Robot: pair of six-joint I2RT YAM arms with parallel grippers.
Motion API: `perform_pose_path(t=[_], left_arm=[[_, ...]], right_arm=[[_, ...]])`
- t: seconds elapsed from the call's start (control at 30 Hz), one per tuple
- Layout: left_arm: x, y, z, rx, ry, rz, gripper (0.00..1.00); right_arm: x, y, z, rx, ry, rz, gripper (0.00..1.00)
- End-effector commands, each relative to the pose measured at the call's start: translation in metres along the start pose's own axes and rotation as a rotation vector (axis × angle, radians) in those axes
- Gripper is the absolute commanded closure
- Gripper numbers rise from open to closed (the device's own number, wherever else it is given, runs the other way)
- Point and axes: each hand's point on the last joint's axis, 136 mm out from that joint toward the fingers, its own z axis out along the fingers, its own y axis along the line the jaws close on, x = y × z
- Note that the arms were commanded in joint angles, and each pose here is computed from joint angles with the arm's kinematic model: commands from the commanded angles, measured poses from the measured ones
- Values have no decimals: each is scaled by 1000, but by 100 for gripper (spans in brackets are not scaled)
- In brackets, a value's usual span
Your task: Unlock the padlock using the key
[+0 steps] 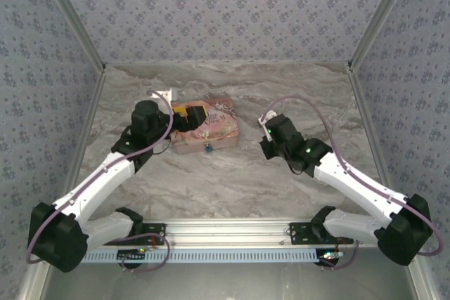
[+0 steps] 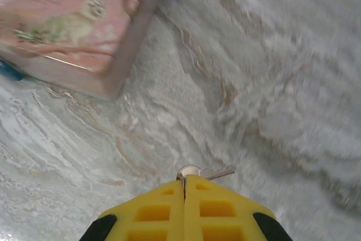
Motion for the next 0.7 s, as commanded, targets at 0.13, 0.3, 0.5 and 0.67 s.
perform_pose_path(t=[0.13, 0.3, 0.5, 0.67], left_arm=[[-10, -30, -13, 80, 26, -29, 1], [-9, -29, -21, 70, 19, -28, 1], [-9, -36, -22, 103, 31, -35, 1], [-9, -55, -24, 197, 51, -11, 2]], right_arm=[[-28, 21, -6, 138, -213, -616, 100], [-43, 38, -16, 178, -318, -859, 100], [-58, 60, -41, 251, -444, -1101, 100], [-62, 65, -53, 375, -518, -1279, 100]])
